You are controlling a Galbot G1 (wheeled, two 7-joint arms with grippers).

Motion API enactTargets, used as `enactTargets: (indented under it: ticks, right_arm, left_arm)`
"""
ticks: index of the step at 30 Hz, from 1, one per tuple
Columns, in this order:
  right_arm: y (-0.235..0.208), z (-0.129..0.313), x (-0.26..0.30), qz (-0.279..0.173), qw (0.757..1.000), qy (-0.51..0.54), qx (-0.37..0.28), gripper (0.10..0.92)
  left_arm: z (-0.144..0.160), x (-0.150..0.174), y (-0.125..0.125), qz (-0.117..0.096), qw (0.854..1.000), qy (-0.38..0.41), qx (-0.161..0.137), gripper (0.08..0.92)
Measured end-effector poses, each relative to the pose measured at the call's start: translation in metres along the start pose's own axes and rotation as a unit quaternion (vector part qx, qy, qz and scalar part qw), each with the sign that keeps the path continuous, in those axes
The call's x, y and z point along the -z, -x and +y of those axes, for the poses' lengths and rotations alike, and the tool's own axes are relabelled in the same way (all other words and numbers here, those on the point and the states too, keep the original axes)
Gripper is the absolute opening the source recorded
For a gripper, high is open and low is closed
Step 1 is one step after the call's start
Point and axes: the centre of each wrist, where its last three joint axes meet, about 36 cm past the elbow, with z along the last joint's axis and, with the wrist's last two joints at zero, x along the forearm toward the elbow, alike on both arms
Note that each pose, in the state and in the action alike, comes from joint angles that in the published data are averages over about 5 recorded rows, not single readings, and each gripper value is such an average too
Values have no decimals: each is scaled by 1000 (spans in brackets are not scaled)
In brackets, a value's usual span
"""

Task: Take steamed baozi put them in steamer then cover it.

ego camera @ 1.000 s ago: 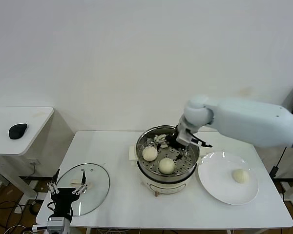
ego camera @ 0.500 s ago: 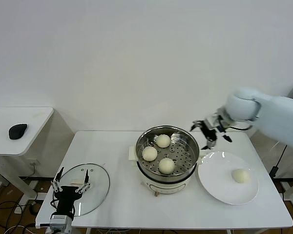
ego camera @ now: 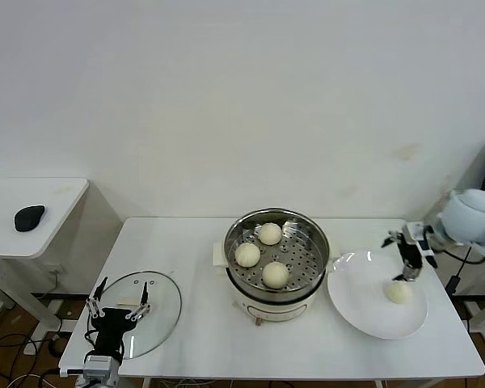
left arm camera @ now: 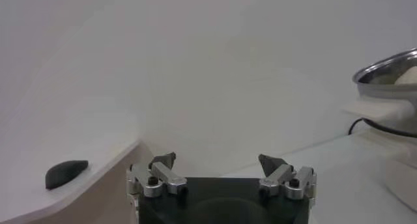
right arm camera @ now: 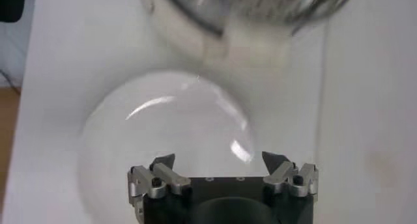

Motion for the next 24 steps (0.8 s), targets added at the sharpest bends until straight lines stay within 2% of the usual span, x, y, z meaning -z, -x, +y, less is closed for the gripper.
enactTargets:
  ticks: [9,24]
  right_arm:
    - [41,13,-35,33,999,19,20,823]
    - [97,20,-47,54,998,22,32,823]
  left_arm:
    - [0,-1,-4,4,1000,1,5,823]
    - [1,0,-4,4,1000,0,8,823]
